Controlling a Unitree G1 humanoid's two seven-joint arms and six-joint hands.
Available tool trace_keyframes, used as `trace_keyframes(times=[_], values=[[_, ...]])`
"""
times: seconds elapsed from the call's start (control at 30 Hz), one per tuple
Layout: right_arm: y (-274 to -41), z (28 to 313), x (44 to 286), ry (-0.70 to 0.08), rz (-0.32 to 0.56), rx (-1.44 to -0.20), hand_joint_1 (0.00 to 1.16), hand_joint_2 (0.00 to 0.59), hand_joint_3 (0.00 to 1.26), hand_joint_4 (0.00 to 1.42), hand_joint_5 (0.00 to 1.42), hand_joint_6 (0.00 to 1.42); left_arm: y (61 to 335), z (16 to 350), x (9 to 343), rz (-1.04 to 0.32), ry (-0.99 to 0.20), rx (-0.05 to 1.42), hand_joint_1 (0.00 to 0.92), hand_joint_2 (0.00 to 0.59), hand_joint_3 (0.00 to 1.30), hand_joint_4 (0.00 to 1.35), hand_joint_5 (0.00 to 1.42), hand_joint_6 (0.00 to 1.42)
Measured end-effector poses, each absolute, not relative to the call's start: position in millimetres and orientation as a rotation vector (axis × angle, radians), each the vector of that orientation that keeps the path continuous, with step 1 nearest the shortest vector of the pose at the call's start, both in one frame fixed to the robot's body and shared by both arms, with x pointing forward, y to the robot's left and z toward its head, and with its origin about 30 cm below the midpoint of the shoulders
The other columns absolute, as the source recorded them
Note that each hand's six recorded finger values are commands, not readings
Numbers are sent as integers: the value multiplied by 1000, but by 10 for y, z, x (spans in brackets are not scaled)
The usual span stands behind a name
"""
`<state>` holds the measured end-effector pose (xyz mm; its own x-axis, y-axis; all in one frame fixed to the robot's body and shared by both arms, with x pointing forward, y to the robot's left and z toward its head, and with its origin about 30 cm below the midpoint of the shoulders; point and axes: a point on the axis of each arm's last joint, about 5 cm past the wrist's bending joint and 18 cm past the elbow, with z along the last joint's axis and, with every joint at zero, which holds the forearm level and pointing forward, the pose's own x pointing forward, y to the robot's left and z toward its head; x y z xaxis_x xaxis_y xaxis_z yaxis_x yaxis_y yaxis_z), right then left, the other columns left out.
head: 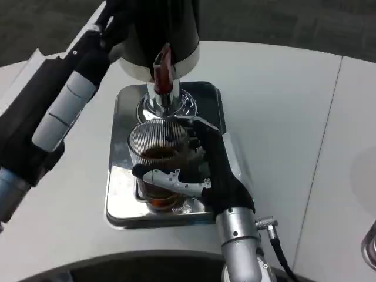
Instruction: Grasp the cup under the faucet to collect the drink, then remove the cup.
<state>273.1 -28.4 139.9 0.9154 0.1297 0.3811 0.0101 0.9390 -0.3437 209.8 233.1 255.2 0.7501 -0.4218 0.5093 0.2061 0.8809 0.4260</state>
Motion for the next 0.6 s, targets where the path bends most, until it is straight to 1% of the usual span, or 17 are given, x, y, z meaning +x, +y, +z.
trace_keyframes(times=[0.13,0.37,0.6], values=[[-285,1414,2695,-422,69,-333,913,126,775,845,1036,936,2392,2532,2006,-310,-652,419,0,94,0,0,0,0],[-289,1466,2610,-451,80,-306,914,126,777,853,1036,940,2484,2472,1893,-299,-656,480,0,94,0,0,0,0],[-307,1462,2485,-441,105,-293,914,123,777,849,1036,942,2537,2483,1841,-292,-673,522,0,95,0,0,0,0]])
